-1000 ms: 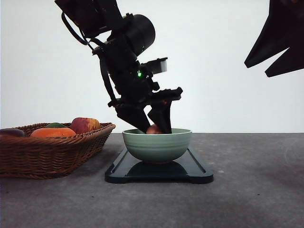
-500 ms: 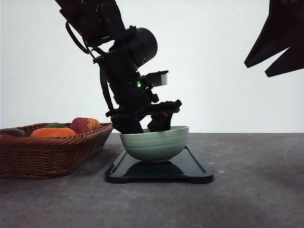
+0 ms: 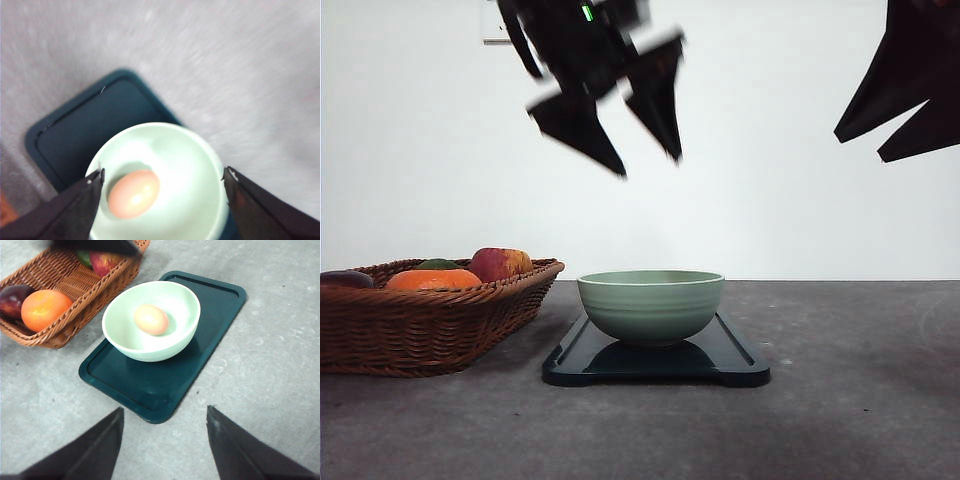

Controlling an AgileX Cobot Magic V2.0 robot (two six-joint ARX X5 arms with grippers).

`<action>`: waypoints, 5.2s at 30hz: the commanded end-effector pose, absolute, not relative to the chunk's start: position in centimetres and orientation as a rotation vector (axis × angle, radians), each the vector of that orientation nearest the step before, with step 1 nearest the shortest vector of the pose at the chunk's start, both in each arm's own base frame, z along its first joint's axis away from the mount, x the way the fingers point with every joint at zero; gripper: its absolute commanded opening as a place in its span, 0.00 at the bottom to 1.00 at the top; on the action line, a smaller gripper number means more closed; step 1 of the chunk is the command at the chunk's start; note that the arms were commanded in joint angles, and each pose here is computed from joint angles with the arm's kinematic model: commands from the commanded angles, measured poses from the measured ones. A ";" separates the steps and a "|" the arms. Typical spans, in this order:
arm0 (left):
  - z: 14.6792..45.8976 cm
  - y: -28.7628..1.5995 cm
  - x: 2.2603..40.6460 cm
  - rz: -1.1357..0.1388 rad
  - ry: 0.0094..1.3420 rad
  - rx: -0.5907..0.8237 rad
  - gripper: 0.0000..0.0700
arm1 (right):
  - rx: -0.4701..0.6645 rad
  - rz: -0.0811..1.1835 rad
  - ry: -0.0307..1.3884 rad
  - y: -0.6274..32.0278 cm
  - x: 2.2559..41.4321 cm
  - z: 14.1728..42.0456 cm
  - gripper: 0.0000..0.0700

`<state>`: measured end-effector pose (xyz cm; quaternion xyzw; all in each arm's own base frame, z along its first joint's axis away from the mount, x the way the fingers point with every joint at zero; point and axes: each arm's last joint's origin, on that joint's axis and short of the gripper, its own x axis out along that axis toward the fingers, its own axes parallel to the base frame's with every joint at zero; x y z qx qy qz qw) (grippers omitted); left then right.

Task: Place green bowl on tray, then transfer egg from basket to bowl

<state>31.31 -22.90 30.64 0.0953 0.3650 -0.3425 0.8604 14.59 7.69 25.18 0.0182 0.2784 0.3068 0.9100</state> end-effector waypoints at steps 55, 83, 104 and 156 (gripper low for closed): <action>27.3 -7.8 16.7 -0.470 0.658 -0.089 0.00 | -0.009 0.660 0.504 8.1 15.2 25.8 0.02; 20.5 -0.9 10.6 -0.164 0.179 -0.137 0.00 | -0.006 0.661 0.482 8.1 15.3 26.0 0.02; 15.7 0.1 9.6 -0.064 0.108 -0.137 0.00 | -0.006 0.662 0.480 8.1 15.3 26.0 0.02; 15.7 0.1 9.6 -0.064 0.106 -0.137 0.00 | -0.043 0.149 0.100 0.5 9.6 15.9 0.02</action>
